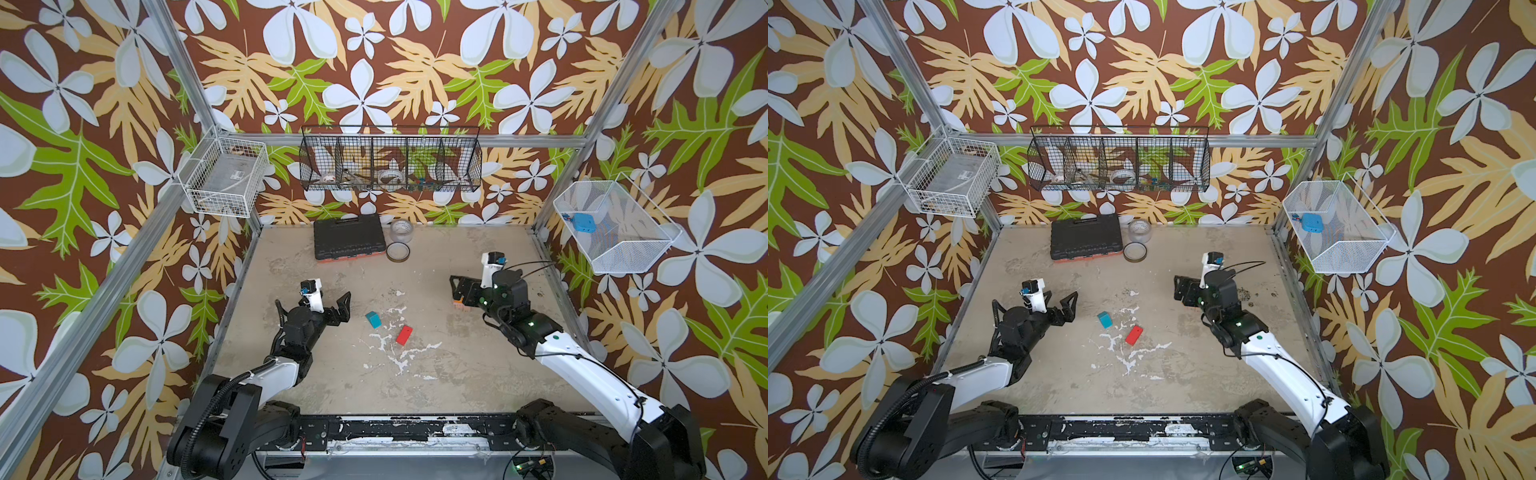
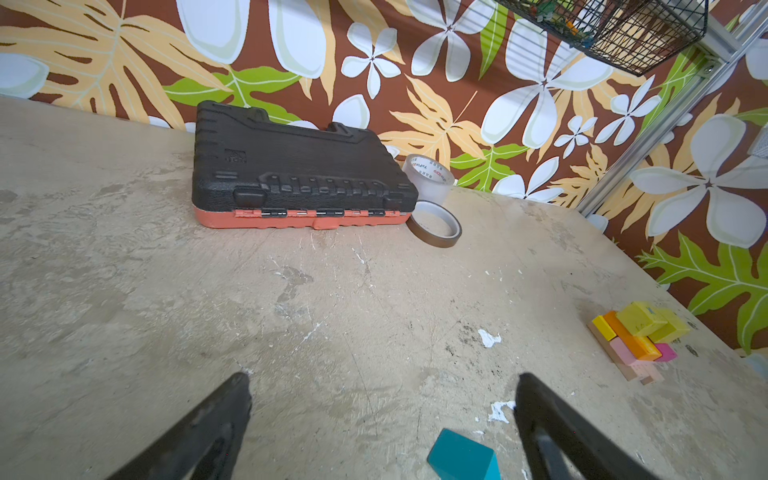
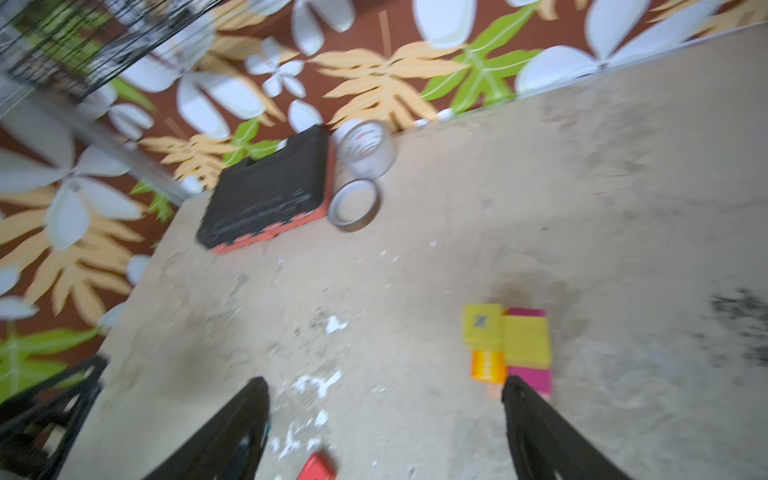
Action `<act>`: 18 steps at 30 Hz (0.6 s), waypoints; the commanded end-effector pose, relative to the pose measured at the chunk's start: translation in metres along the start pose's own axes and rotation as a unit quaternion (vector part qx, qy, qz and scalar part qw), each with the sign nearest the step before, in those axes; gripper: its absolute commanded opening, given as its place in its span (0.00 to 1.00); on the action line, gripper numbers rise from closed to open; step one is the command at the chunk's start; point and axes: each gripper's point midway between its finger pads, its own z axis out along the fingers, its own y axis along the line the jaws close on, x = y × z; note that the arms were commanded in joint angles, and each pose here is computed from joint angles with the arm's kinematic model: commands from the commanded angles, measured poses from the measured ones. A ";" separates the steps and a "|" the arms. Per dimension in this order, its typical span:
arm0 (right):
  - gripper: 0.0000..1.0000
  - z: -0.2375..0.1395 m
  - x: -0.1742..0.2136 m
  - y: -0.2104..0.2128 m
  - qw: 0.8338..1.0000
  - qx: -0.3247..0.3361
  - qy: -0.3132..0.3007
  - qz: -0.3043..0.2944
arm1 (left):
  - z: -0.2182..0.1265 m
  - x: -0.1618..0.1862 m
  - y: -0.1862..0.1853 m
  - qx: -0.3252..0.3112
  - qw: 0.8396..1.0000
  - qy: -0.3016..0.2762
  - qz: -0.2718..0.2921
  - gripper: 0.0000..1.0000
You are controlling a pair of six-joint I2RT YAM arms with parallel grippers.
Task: Build the wood block tower
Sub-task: 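Move the right gripper to the red block and grasp it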
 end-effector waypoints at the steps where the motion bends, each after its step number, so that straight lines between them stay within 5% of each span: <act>1: 0.98 -0.001 0.023 0.035 0.999 -0.040 0.005 -0.032 | -0.003 -0.006 -0.006 0.014 1.000 -0.012 0.003 1.00; 7: 1.00 0.032 0.111 0.065 0.989 -0.069 0.110 -0.077 | -0.018 -0.008 -0.007 0.020 0.999 -0.033 0.002 1.00; 18: 1.00 0.085 0.169 0.070 0.969 -0.064 0.209 -0.115 | -0.030 -0.014 -0.003 0.009 0.998 -0.060 -0.001 1.00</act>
